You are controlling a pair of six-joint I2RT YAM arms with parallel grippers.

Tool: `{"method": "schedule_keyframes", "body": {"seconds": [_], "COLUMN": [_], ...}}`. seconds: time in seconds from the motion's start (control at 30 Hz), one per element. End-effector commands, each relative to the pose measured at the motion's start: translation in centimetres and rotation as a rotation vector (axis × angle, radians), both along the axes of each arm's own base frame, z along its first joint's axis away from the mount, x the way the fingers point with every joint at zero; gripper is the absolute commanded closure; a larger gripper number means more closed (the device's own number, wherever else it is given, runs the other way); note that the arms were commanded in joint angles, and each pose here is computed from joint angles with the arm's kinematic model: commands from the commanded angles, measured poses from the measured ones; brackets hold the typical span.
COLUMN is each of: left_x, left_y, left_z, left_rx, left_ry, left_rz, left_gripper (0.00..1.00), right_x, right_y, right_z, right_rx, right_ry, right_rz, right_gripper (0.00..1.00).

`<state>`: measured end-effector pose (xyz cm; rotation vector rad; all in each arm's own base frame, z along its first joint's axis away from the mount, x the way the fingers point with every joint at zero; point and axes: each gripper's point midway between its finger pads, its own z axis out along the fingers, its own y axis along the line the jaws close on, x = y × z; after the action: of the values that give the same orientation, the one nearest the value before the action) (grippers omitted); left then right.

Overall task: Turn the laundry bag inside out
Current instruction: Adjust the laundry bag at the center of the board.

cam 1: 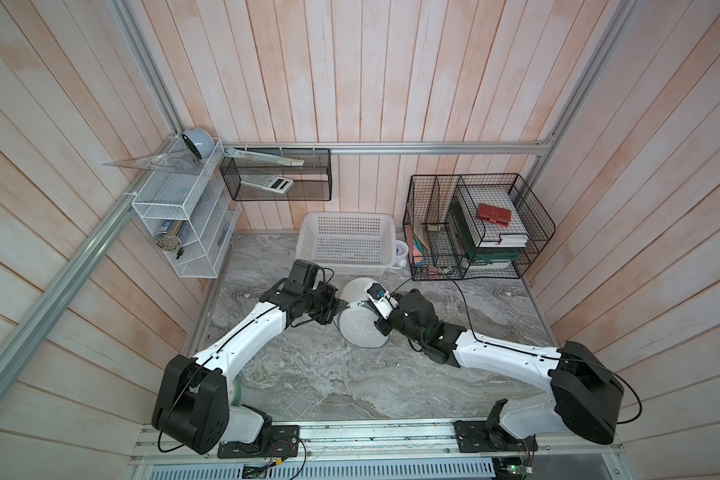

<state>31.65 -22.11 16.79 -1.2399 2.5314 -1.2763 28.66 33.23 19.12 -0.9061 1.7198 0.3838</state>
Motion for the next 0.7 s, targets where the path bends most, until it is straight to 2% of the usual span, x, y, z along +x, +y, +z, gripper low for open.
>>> {"method": "schedule_keyframes", "body": {"seconds": [0.0,0.03,0.17,0.33,0.53,0.57,0.67], "left_x": [0.8,0.9,1.0,1.2,1.5,1.5,1.6], "left_y": [0.4,0.4,0.4,0.6,0.7,0.6,0.7], "left_z": [0.8,0.8,0.7,0.6,0.8,0.8,0.5], "left_rx": [0.033,0.035,0.035,0.024,0.032,0.028,0.024], "left_ry": [-0.041,-0.045,-0.044,-0.041,-0.075,-0.074,-0.080], "left_rz": [0.004,0.004,0.016,0.062,0.120,0.123,0.148], "left_gripper": [1.00,1.00,1.00,1.00,1.00,1.00,1.00], "right_x": [0.5,0.5,0.0,-0.6,-1.7,-2.0,-2.1], "right_y": [-1.6,-1.9,-3.2,-3.8,-1.1,-0.3,0.5], "right_z": [1.0,1.0,1.8,3.0,3.5,3.6,3.2], "right_rx": [0.038,0.035,0.061,0.112,0.227,0.242,0.274], "right_ry": [0.046,0.057,0.100,0.210,0.443,0.463,0.526], "right_rz": [-0.116,-0.129,-0.169,-0.209,-0.172,-0.133,-0.142], "right_gripper": [0.73,0.65,0.59,0.58,0.59,0.59,0.60]}}
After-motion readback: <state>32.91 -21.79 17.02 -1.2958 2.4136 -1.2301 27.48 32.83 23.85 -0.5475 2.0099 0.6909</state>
